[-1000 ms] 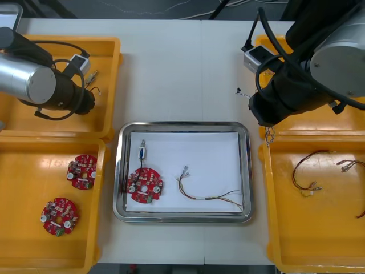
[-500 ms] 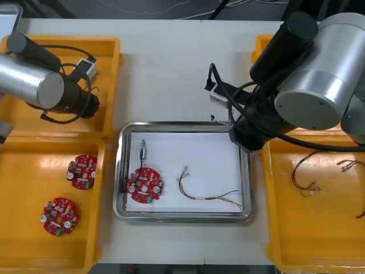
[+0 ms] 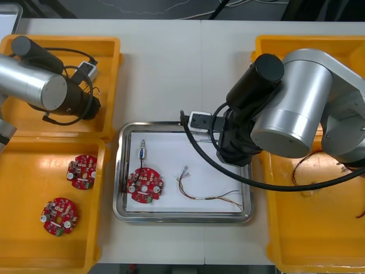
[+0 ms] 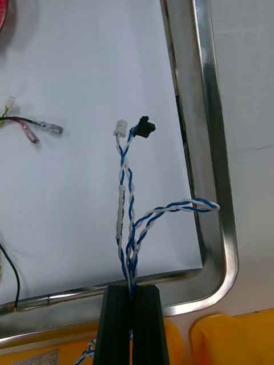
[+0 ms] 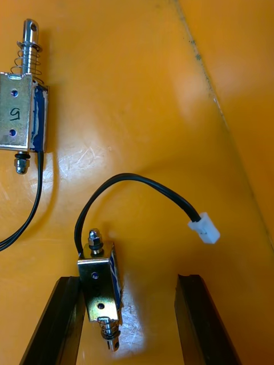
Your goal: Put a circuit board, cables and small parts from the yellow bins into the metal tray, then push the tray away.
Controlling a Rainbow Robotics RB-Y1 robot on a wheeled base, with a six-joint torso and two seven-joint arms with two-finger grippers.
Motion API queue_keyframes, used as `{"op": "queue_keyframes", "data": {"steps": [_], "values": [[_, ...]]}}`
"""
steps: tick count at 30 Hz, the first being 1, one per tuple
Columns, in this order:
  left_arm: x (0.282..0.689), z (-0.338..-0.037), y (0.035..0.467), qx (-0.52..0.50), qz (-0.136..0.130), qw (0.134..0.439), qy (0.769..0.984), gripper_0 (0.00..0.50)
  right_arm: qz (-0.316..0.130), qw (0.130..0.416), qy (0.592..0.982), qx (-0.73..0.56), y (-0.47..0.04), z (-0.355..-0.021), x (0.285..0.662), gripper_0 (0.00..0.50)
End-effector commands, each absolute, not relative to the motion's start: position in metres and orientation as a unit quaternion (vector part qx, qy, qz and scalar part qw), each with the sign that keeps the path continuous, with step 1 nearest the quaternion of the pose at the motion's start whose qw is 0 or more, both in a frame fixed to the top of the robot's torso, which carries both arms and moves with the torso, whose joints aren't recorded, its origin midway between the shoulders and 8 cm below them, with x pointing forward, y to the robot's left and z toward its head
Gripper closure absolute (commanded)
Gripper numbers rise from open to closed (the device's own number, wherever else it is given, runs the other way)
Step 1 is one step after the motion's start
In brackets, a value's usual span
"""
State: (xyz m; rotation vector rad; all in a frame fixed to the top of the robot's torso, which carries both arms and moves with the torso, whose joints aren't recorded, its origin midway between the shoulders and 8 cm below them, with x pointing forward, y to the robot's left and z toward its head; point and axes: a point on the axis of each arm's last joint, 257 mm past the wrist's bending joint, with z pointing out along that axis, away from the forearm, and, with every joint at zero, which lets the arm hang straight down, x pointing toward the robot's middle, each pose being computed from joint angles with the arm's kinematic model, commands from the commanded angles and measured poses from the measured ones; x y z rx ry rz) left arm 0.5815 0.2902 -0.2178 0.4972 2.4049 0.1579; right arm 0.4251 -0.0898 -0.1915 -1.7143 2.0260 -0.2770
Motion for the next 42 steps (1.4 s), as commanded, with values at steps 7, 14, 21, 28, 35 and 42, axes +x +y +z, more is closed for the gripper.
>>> {"op": "queue_keyframes", "data": {"steps": [7,14,21,28,35,42], "values": [[0.581,-0.230,0.287,0.162,0.048,0.333,0.928,0.103,-0.123,0.224,0.665,-0.702,-0.070,-0.210,0.434,0.500],[0.581,-0.229,0.288,0.159,0.050,0.333,0.928,0.465,-0.133,0.228,0.659,-0.704,-0.048,-0.230,0.449,0.500],[0.579,-0.230,0.286,0.157,0.044,0.329,0.930,0.500,-0.128,0.224,0.660,-0.706,-0.032,-0.242,0.457,0.500],[0.576,-0.222,0.284,0.146,0.026,0.328,0.933,0.500,-0.134,0.224,0.660,-0.704,-0.031,-0.240,0.461,0.181],[0.571,-0.209,0.286,0.140,0.012,0.327,0.935,0.500,-0.152,0.213,0.668,-0.696,-0.043,-0.234,0.466,0.000],[0.557,-0.185,0.290,0.138,0.020,0.317,0.938,0.500,-0.139,0.209,0.688,-0.680,-0.048,-0.215,0.465,0.000]]}}
